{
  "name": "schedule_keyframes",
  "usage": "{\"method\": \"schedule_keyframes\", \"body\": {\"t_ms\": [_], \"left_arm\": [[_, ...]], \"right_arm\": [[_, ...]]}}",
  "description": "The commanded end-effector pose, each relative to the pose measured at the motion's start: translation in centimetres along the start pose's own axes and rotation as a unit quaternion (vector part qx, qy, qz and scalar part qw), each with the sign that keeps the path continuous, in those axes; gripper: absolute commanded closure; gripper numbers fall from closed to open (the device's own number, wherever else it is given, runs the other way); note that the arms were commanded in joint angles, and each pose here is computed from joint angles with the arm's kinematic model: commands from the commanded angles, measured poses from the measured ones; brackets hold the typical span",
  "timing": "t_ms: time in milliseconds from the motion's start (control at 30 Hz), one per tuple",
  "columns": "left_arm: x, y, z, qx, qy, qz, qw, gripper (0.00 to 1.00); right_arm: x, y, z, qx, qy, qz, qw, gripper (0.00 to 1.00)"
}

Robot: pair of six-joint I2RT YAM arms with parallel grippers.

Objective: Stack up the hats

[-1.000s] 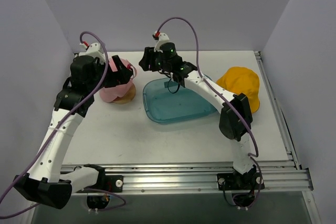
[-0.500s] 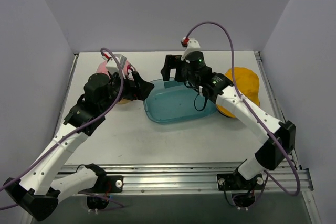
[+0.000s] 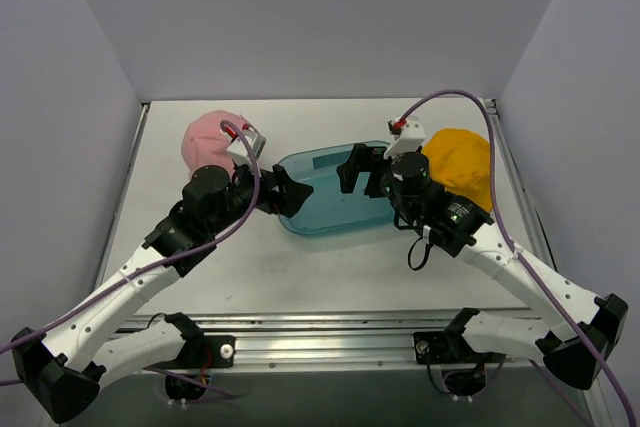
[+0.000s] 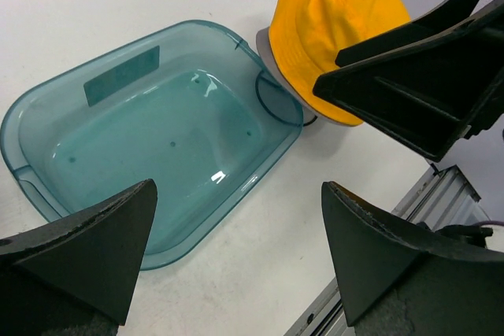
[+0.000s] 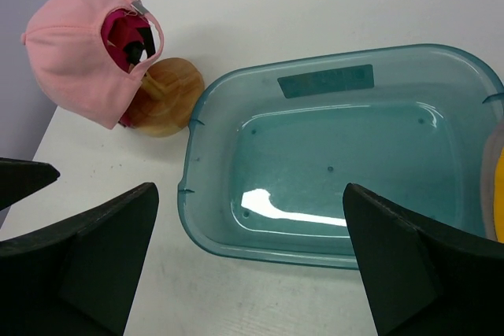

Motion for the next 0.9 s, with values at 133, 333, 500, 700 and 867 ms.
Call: {"method": "schedule_keyframes", "body": {"t_ms": [133,333,500,700,867], "left_arm": [[-1.1,0.0,0.9,-0.036,-0.043,-0.020,0.998,0.06],[-1.6,0.7,1.3,-0.042,-0.044,-0.027,0.998,0.06],[-1.7,1.3,1.7,-0.051,-0.043,-0.026,0.997,0.06],[-1.7,1.5,1.8,-0.052,-0.043,-0.025,0.997,0.06],[-1.8,1.6,1.8,-0.054,-0.043,-0.026,0.997,0.06]], "right_arm": [[0.0,1.4,1.1,-0.057,-0.033,0.024,0.998,0.00],[0.3,1.7,1.0,-0.054,-0.031,0.039,0.997,0.00],[0.3,1.8,1.0,-0.054,-0.028,0.041,0.997,0.00],[0.2,2.1,1.3,-0.061,-0.028,0.041,0.997,0.00],[0.3,2.4,1.5,-0.064,-0.028,0.044,0.997,0.00]]}}
Point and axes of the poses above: each gripper's point midway between its finger pads, its own y axis back along the fingers, its own x axis along the line the jaws close on, z = x × y, the point moved 2 cm from there along y, back along the fingers, and after that the axes turned 9 degrees about -y, right-handed, at the moved point
